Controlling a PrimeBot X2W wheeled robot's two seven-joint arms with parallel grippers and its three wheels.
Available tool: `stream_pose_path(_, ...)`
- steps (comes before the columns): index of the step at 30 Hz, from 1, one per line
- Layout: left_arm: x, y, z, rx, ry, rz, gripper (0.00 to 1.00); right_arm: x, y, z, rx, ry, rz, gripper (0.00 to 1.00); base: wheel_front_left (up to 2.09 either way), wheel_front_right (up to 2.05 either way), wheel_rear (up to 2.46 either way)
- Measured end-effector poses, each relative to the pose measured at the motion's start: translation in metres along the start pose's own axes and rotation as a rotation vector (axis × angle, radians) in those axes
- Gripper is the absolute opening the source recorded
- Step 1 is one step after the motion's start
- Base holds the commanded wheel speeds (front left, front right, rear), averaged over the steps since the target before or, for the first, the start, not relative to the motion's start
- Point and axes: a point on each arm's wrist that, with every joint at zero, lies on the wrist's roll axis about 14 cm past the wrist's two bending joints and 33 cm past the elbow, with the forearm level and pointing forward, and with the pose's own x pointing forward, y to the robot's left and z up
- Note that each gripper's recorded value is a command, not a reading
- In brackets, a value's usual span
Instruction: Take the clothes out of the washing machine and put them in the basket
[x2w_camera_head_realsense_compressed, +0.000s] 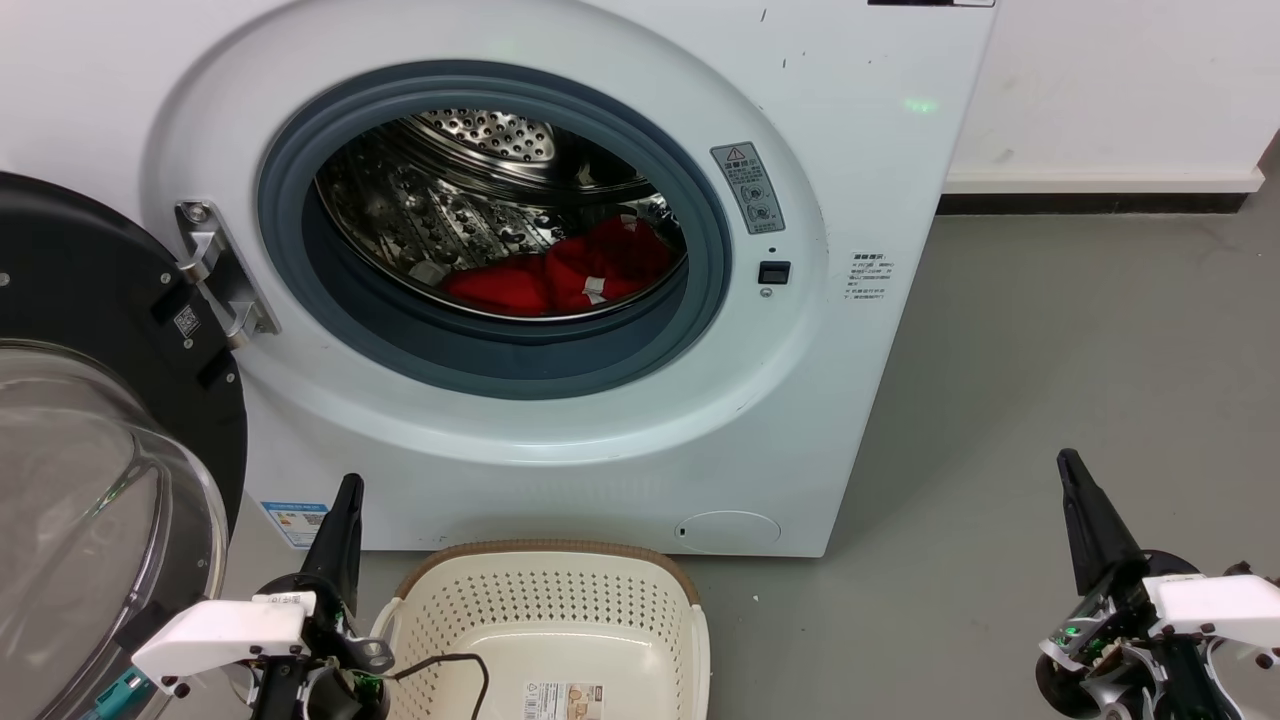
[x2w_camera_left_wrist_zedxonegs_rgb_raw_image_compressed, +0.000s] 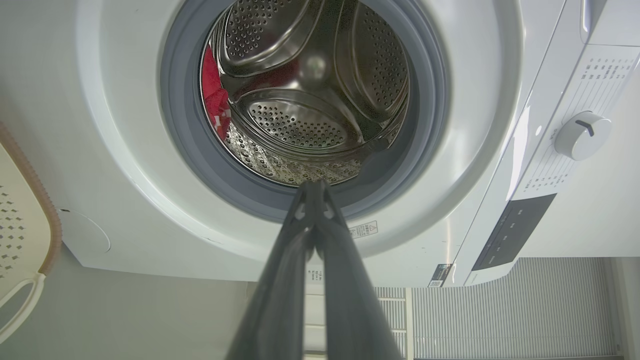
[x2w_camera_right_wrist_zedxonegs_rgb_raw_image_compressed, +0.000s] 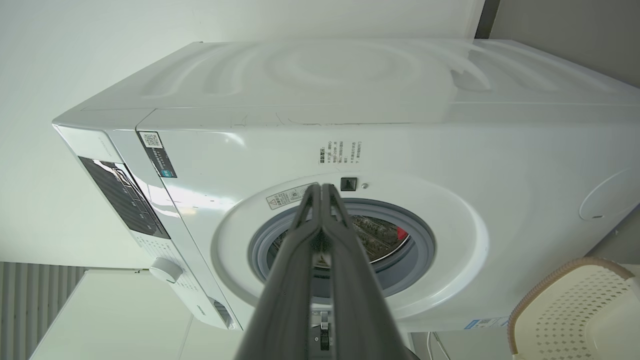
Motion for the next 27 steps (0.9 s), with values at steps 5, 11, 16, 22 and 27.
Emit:
stream_pose_path(5,0.0,0.0,0.0,0.0,0.0,0.0,0.0,0.0,0.0,0.0,0.0,0.0,0.0,0.0,0.0,0.0,0.0)
stream_pose_path(11,0.0,0.0,0.0,0.0,0.0,0.0,0.0,0.0,0.0,0.0,0.0,0.0,0.0,0.0,0.0,0.0,0.0)
stream_pose_path(16,0.0,0.0,0.0,0.0,0.0,0.0,0.0,0.0,0.0,0.0,0.0,0.0,0.0,0.0,0.0,0.0,0.0)
stream_pose_path(22,0.0,0.0,0.0,0.0,0.0,0.0,0.0,0.0,0.0,0.0,0.0,0.0,0.0,0.0,0.0,0.0,0.0)
stream_pose_path(27,-0.007,0.016,-0.001,-0.005,-0.001,0.047,1.0,-0.006,-0.014,0.0,0.005,-0.002,-0.043,1.0,0.0,0.0,0.0)
